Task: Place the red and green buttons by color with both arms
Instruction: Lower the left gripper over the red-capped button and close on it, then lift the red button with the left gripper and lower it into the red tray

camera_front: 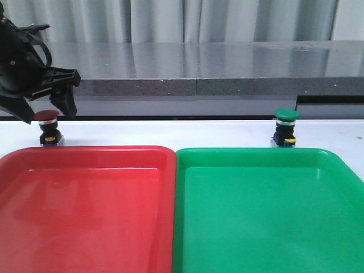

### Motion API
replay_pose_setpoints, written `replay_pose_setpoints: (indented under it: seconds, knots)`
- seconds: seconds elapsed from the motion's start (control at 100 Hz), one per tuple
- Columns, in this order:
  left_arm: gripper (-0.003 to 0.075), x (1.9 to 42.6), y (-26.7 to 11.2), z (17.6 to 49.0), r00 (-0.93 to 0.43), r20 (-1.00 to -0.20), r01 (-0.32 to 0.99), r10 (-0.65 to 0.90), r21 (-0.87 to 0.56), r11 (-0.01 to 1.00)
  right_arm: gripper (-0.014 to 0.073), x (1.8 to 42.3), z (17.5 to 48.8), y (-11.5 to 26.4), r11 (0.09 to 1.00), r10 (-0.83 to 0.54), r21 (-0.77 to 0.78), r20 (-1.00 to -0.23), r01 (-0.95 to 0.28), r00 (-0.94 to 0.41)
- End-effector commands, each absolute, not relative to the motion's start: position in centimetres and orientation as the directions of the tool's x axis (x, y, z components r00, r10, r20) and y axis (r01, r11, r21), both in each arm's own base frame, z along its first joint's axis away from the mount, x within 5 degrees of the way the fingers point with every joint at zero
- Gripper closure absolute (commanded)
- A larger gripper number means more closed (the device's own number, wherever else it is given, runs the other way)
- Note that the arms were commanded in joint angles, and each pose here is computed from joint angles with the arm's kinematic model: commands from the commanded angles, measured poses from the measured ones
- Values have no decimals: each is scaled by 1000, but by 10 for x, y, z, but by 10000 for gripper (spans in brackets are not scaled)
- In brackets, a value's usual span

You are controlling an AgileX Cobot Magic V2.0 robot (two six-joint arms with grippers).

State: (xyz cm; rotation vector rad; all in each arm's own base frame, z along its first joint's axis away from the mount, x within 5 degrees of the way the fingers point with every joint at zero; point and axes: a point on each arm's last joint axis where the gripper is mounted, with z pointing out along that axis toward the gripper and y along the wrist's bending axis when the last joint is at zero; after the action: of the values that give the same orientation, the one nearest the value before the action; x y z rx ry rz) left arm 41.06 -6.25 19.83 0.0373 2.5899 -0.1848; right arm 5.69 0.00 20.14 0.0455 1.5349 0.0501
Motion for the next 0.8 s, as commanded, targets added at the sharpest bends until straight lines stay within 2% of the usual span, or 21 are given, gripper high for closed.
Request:
replay_pose_setpoints:
  seconds: [0.0,0.17,0.27,0.46,0.57,0.79]
  knots:
    - [273,414,-65,231,-781,-623,65,-42,-148,987,664,54,214,0,999,43,43,-988,-6,148]
    - [470,414,-65,231,-784,-620,65,-41,-148,987,664,54,214,0,999,43,43,-988,-6,148]
    - [533,414,-65,231,-784,-620,65,-41,-148,987,664,54,214,0,999,43,43,-988,-6,148]
    - [550,410,-65,244,-769,-638,70,-43,-150,986,664,54,214,0,999,43,43,-988,-6,148]
    - [551,401,-64,268,-742,-669,77,-51,-160,984,664,54,214,0,999,43,43,-988,-6,148]
    - [551,374,-63,309,-732,-679,92,-60,-185,978,664,54,214,0,999,43,43,-988,-6,148]
